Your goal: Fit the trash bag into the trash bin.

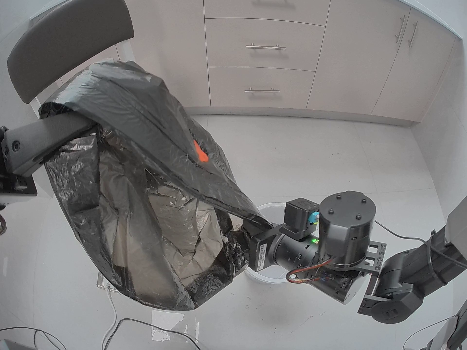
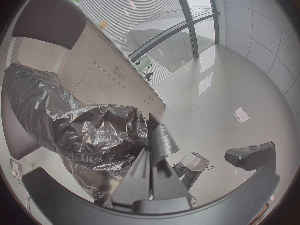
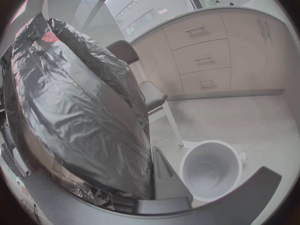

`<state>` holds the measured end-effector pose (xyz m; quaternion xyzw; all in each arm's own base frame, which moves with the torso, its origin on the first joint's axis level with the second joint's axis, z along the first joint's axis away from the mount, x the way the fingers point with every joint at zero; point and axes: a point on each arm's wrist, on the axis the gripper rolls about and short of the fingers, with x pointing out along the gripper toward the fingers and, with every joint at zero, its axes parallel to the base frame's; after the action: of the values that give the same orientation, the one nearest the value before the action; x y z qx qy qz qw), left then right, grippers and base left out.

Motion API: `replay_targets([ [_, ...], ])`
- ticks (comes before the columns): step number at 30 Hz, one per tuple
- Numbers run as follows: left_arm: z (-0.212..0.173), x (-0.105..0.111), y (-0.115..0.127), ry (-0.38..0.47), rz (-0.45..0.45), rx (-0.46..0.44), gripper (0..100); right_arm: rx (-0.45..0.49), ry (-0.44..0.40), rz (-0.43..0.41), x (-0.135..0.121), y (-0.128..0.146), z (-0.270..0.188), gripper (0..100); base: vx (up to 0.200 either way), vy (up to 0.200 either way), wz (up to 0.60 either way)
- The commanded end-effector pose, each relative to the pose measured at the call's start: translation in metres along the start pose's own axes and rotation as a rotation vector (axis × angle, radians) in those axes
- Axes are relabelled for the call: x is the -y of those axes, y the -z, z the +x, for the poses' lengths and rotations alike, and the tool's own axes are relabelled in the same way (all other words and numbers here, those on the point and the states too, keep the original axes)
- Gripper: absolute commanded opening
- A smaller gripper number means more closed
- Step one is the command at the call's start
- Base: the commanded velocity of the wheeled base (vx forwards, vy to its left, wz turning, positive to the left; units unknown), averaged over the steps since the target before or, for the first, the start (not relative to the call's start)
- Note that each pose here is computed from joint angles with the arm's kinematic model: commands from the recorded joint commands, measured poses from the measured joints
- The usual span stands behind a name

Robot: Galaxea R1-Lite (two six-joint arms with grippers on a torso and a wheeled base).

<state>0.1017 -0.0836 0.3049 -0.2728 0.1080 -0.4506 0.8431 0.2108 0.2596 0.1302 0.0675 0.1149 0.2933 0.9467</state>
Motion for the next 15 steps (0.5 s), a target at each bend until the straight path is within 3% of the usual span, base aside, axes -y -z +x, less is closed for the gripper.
replay_targets([
  [1, 0.003, -0.002, 0.002, -0.004, -0.002, -0.011, 0, 0.03, -0.005, -0.007, 0.004, -0.013, -0.023, 0, 0.0, 0.0, 0.0],
  [6, 0.006, -0.004, 0.004, -0.007, -0.002, -0.027, 0, 0.062, 0.028, -0.072, 0.019, -0.031, -0.049, 0, 0.0, 0.0, 0.0],
  [15, 0.027, -0.01, 0.012, -0.002, -0.018, -0.097, 0, -0.005, 0.055, -0.104, 0.027, -0.07, -0.099, 0, 0.0, 0.0, 0.0],
])
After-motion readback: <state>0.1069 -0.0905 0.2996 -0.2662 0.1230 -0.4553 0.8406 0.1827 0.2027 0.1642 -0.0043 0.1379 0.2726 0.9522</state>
